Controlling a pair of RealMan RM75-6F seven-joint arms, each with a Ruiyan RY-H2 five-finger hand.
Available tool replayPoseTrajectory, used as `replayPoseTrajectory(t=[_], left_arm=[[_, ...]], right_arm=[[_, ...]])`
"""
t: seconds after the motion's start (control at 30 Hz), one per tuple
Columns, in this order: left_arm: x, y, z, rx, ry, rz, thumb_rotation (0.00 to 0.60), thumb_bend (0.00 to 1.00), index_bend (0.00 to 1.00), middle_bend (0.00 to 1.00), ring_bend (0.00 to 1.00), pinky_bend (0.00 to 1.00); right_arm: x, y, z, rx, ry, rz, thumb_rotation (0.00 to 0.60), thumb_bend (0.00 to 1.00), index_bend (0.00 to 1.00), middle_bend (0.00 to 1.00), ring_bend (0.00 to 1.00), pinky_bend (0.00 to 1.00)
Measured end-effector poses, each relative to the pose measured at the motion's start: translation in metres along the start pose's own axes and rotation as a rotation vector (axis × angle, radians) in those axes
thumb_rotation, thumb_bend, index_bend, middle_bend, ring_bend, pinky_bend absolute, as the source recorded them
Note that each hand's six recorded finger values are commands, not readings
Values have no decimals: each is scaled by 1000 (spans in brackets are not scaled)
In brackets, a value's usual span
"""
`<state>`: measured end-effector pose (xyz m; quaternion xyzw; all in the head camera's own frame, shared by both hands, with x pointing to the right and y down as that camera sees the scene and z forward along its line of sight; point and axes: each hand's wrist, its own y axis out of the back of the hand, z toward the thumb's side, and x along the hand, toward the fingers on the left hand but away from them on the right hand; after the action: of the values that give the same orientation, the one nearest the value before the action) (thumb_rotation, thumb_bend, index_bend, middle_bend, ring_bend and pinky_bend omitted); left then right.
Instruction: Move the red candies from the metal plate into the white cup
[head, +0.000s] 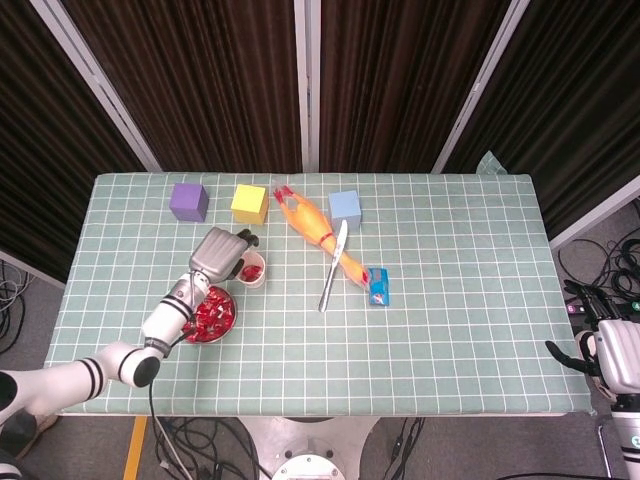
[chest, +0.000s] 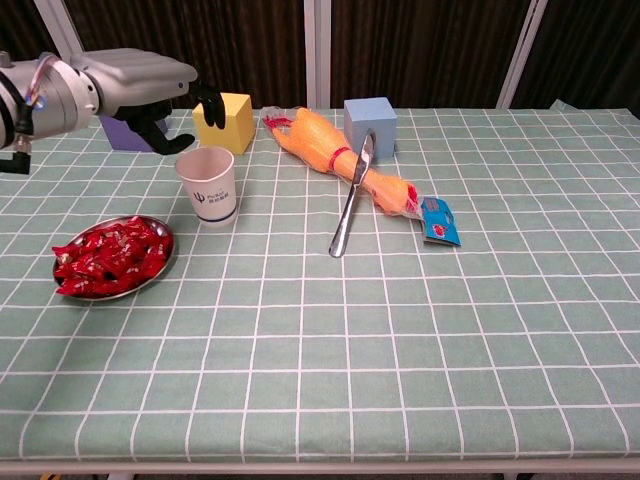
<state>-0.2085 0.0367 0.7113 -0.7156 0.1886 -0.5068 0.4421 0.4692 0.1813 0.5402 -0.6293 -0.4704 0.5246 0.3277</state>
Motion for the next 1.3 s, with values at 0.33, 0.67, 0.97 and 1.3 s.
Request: replayPoseTrajectory(t=[0.33,0.67,0.97,1.3], left_arm=[[-76,-10,-25,-49,22,65,600,380,364,372,930,1000],[-99,-63,-22,-37,35,-94,572,304,363,374,930,1000],[-93,-89,-23,-16,95,-177,479,273,358,374,930,1000],[-86,-100,-17,-14,121,-211,480,265,377,389,931,1000]], right_arm=[[-2,-3,3,-7,17,5,600,117,134,214,144,437],[-3,-2,7,-6,32,4,600,117,134,215,153,450],[-3,-3,7,-7,28,8,600,117,133,216,153,455],[-2,-2,7,-4,25,6,600,117,133,221,164,466]])
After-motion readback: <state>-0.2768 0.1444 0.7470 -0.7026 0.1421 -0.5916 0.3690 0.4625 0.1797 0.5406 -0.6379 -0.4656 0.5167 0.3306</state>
